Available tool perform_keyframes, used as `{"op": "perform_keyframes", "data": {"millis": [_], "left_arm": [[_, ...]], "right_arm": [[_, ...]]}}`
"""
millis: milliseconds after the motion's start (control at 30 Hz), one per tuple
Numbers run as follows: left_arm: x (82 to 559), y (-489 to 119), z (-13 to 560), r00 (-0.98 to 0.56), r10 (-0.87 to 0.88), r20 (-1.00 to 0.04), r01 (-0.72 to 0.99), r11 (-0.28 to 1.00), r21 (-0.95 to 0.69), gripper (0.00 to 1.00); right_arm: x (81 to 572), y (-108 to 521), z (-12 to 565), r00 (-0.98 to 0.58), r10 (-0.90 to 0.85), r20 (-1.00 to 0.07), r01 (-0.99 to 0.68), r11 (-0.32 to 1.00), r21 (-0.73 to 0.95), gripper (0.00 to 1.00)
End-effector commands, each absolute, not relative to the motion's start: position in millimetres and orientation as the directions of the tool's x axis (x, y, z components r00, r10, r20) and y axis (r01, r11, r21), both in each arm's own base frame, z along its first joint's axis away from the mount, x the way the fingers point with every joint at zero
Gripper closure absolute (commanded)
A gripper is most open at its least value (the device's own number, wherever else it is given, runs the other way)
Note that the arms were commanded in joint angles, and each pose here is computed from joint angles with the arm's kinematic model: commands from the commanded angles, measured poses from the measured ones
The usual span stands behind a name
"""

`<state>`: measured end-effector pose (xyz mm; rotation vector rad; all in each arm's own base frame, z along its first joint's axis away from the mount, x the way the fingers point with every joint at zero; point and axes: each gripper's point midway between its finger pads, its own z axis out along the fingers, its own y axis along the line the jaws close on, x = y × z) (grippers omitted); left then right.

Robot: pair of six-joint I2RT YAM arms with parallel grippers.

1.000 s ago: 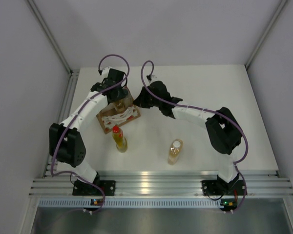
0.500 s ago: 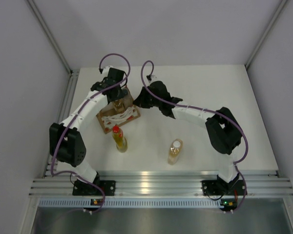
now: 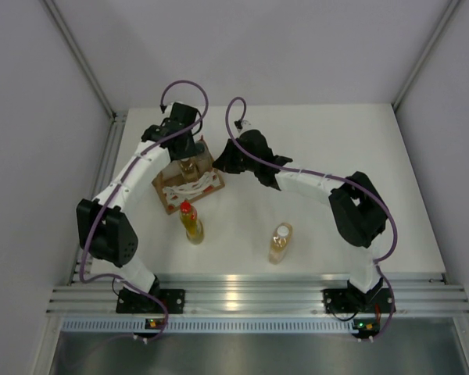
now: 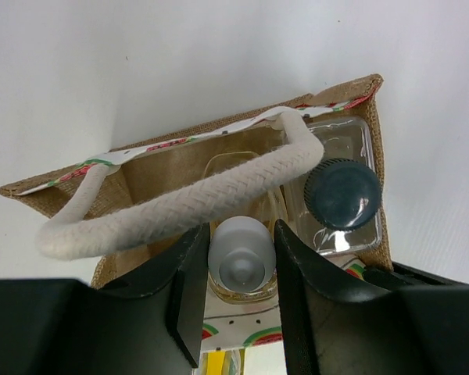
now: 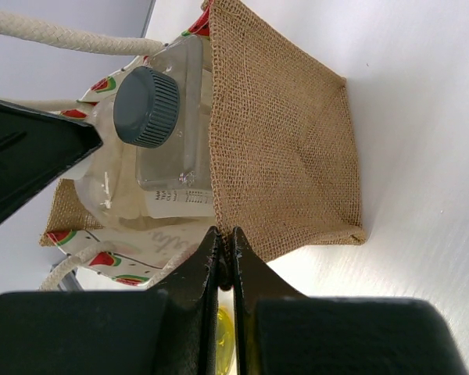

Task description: Take the personal care products out of the canvas bag

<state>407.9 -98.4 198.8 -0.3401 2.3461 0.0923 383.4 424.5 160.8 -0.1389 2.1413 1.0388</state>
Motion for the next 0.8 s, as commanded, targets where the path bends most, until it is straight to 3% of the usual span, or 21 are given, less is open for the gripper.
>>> {"op": "perform_keyframes", "data": {"millis": [0,400,767], "left_arm": [[413.8,-98.0,282.4,-0.535,-0.239,-0.81,-0.234,0.964,-0.129,1.0],[378.2,-95.8,361.7,-0.449,-0.254,-0.857,-0.142,0.967,-0.212,1.0],[317.2,-88.1,445.3,-0.317,-0.299,-0.9,-0.018,0.951,-0.309,1.0]], "right_arm": [[377.9,428.4,169.8,-0.719,0.201,-0.666,-0.418,0.64,0.644,1.0],[378.1,427.9,170.0,-0.718,0.203,-0.666,-0.416,0.642,0.644,1.0],[379.5,429.9,170.8,-0.719,0.207,-0.663,-0.414,0.639,0.649,1.0]]}}
